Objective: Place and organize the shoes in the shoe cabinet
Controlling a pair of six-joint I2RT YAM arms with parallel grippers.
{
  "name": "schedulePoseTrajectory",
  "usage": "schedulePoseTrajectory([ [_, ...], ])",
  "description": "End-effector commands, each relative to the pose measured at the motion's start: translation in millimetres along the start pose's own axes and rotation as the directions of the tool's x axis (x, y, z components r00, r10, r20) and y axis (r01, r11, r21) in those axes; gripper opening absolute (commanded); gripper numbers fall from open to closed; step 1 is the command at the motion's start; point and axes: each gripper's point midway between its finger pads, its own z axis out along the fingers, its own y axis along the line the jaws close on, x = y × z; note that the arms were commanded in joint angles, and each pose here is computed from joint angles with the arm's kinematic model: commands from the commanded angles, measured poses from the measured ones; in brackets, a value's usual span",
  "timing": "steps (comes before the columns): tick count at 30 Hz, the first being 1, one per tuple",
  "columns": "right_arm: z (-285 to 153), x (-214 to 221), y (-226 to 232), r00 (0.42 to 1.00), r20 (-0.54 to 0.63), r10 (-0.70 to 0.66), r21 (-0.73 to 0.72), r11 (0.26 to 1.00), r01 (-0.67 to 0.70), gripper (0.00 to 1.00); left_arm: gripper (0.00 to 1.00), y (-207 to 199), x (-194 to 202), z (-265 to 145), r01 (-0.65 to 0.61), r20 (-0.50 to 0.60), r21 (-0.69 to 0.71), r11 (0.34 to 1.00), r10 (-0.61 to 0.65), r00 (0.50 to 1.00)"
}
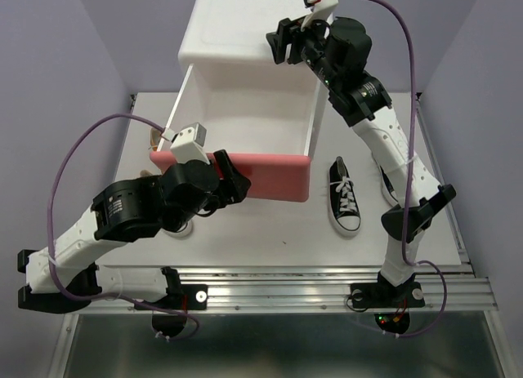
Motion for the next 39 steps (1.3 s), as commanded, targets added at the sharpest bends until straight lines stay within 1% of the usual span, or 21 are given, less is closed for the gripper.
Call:
schedulePoseTrajectory([
  [1, -6.6, 148.0, 2.0, 0.899, -0.434, 0.053, 0.044, 0.998, -0.038, 0.68, 0.0, -3.7, 20.5, -16.4, 0.111, -0.135, 0.048, 0.993, -0.104, 0.985],
  [4, -6.3, 148.9, 2.7, 0.9, -0.432, 0.049, 0.038, 0.999, -0.036, 0.68, 0.0, 9.7, 22.0, -17.3, 0.12, -0.118, 0.034, 0.992, -0.115, 0.986],
  [7, -6.1, 149.3, 3.0, 0.902, -0.428, 0.049, 0.036, 0.999, -0.037, 0.68, 0.0, 14.1, 17.3, -18.7, 0.127, -0.092, 0.032, 0.991, -0.124, 0.988],
  [12, -2.4, 152.4, 4.3, 0.905, -0.423, 0.054, 0.034, 0.998, -0.044, 0.68, 0.0, 8.9, 22.7, -16.6, 0.074, -0.122, 0.04, 0.996, -0.069, 0.99],
  [13, -1.4, 152.5, 4.4, 0.905, -0.421, 0.056, 0.035, 0.998, -0.045, 0.68, 0.09, 6.6, 21.6, -17.2, 0.069, -0.123, 0.046, 0.997, -0.063, 0.99],
  [14, -0.6, 153.2, 4.8, 0.905, -0.422, 0.056, 0.033, 0.998, -0.046, 0.68, 0.32, 5.9, 20.7, -17.5, 0.057, -0.121, 0.05, 0.997, -0.051, 0.991],
  [17, 2.1, 150.7, 4.7, 0.909, -0.413, 0.055, 0.034, 0.998, -0.045, 0.68, 0.52, 1.0, 15.4, -20.2, 0.058, -0.113, 0.064, 0.996, -0.051, 0.992],
  [19, 3.5, 151.5, 4.5, 0.909, -0.413, 0.055, 0.035, 0.998, -0.045, 0.68, 0.6, -2.0, 12.4, -23.0, 0.058, -0.111, 0.078, 0.995, -0.049, 0.993],
  [20, 3.9, 151.0, 4.4, 0.91, -0.412, 0.052, 0.034, 0.999, -0.042, 0.68, 0.7, -2.2, 12.6, -23.4, 0.052, -0.114, 0.08, 0.995, -0.043, 0.993],
  [21, 4.3, 150.6, 4.5, 0.91, -0.41, 0.054, 0.034, 0.998, -0.043, 0.68, 0.84, -2.6, 12.5, -23.3, 0.05, -0.113, 0.08, 0.995, -0.041, 0.993],
  [22, 4.3, 151.2, 4.2, 0.91, -0.412, 0.052, 0.035, 0.999, -0.041, 0.68, 0.91, -3.2, 11.7, -23.7, 0.047, -0.112, 0.083, 0.995, -0.038, 0.993],
  [23, 4.5, 150.9, 4.2, 0.91, -0.41, 0.052, 0.035, 0.999, -0.041, 0.68, 0.92, -4.5, 11.2, -24.3, 0.045, -0.113, 0.087, 0.995, -0.035, 0.993],
  [24, 4.4, 151.6, 4.0, 0.91, -0.411, 0.054, 0.037, 0.998, -0.042, 0.68, 0.97, -5.6, 10.9, -25.6, 0.044, -0.117, 0.094, 0.995, -0.033, 0.993],
  [25, 4.1, 150.7, 4.3, 0.91, -0.41, 0.054, 0.036, 0.998, -0.043, 0.68, 0.99, -7.1, 9.9, -27.0, 0.054, -0.118, 0.099, 0.994, -0.042, 0.992],
  [29, 1.9, 153.8, 5.6, 0.906, -0.419, 0.051, 0.027, 0.999, -0.044, 0.68, 0.99, -9.1, 8.8, -32.1, 0.1, -0.129, 0.113, 0.989, -0.085, 0.988],
  [34, 1.0, 151.6, 5.9, 0.909, -0.414, 0.053, 0.026, 0.999, -0.047, 0.69, 0.99, -16.0, -15.6, -46.1, 0.145, -0.071, 0.154, 0.977, -0.135, 0.988],
  [37, 2.3, 151.0, 7.1, 0.91, -0.41, 0.055, 0.021, 0.998, -0.051, 0.69, 0.99, -25.9, -28.9, -51.1, 0.143, -0.043, 0.178, 0.974, -0.138, 0.99],
  [39, 2.9, 148.2, 8.0, 0.914, -0.402, 0.056, 0.016, 0.998, -0.054, 0.69, 0.99, -34.8, -32.4, -52.3, 0.121, -0.041, 0.202, 0.972, -0.115, 0.992],
])
